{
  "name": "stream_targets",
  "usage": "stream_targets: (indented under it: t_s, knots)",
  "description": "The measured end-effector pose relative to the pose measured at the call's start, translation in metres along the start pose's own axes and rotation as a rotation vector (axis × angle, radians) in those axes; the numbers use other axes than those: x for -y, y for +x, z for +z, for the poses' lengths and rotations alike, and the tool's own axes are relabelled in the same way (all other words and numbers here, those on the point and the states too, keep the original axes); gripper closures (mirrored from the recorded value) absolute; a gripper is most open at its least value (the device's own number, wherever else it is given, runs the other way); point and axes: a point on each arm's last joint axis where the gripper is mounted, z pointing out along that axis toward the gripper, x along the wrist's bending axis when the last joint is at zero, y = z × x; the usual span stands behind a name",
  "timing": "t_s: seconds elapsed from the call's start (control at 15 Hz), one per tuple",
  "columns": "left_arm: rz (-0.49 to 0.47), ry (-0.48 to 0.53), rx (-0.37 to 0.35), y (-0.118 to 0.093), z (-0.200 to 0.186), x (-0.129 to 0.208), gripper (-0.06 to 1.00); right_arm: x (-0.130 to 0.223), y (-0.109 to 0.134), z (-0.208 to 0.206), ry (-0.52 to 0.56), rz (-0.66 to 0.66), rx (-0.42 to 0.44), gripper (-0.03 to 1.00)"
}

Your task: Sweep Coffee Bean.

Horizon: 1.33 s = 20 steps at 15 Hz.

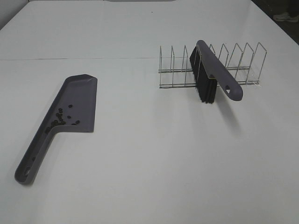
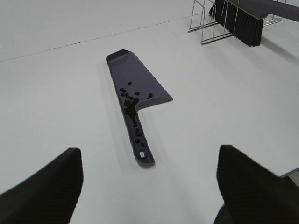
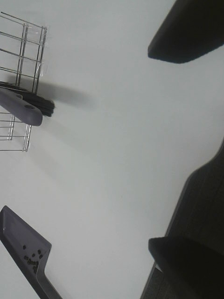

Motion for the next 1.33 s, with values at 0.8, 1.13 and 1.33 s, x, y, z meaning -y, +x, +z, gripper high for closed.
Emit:
stream_targets:
  t_s: [0.8,1.13,1.33]
  knots:
    - [-0.060,-0.002,-0.056,0.0049,-0.0012,0.0011,0.22,0.0000,0.0002,0.0000,0.000,0.013,-0.003,0.04]
    - [-0.112,-0.003,-0.154,0.0041,-0.0006,0.0008,0.22,0.0000,0.0002,0.0000,0.000,0.024,-0.003,0.04]
    - [-0.162,-0.004,-0.255,0.0033,0.0001,0.0005,0.22,0.0001,0.0003,0.0000,0.001,0.025,-0.003,0.04]
